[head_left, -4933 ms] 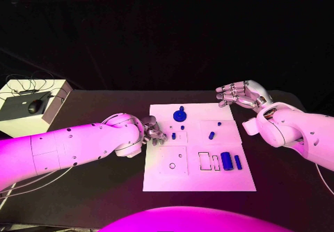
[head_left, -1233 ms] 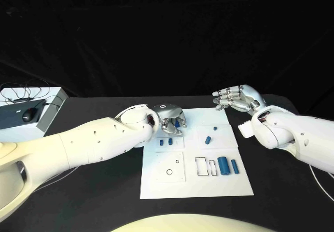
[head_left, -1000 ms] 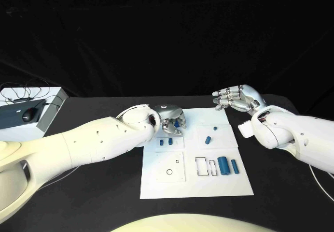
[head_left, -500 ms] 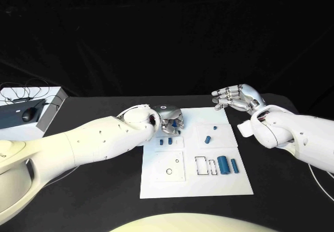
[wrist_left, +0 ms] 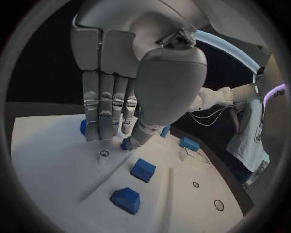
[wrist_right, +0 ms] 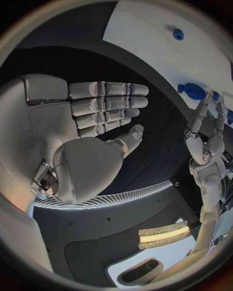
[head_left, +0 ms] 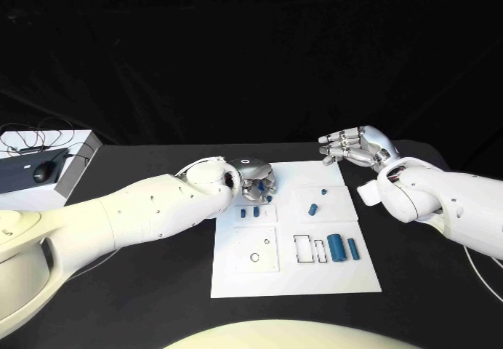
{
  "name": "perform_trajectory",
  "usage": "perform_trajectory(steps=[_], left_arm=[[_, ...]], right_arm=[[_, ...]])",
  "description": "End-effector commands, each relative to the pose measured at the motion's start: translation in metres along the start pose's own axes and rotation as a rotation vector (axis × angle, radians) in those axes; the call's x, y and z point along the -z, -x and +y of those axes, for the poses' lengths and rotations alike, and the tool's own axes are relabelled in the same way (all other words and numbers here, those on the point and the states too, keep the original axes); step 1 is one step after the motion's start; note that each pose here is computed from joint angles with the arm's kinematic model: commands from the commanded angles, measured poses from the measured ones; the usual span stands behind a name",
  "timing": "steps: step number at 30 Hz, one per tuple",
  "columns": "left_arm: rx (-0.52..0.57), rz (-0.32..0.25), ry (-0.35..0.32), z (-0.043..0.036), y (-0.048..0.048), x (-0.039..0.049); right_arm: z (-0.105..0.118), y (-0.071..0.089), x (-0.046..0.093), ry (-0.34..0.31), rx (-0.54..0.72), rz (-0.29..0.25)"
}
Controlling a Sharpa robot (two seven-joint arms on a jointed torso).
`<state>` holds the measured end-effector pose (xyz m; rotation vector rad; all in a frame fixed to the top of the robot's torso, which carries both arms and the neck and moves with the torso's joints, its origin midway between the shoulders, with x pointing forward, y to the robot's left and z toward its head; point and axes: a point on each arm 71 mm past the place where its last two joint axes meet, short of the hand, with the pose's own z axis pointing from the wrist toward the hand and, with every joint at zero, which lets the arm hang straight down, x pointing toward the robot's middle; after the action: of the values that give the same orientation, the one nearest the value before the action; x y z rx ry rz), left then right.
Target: Assemble the parts on the task board
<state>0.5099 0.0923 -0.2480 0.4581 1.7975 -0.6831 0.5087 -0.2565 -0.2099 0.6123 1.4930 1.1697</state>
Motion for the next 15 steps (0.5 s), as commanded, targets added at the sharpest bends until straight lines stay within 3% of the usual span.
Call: perform_trajectory(steps=[1, 15], left_arm=[[-0.001, 0.012, -0.014, -0.0033, -0.0012, -0.0017], [0.005, 0.028, -0.017, -0.0035, -0.0038, -0.0034]], right_arm=[[0.0017, -0.0013, -0.0001, 0.014, -0.005, 0.006], [0.0022, -0.0024, -0.0002, 0.015, -0.006, 0.009]])
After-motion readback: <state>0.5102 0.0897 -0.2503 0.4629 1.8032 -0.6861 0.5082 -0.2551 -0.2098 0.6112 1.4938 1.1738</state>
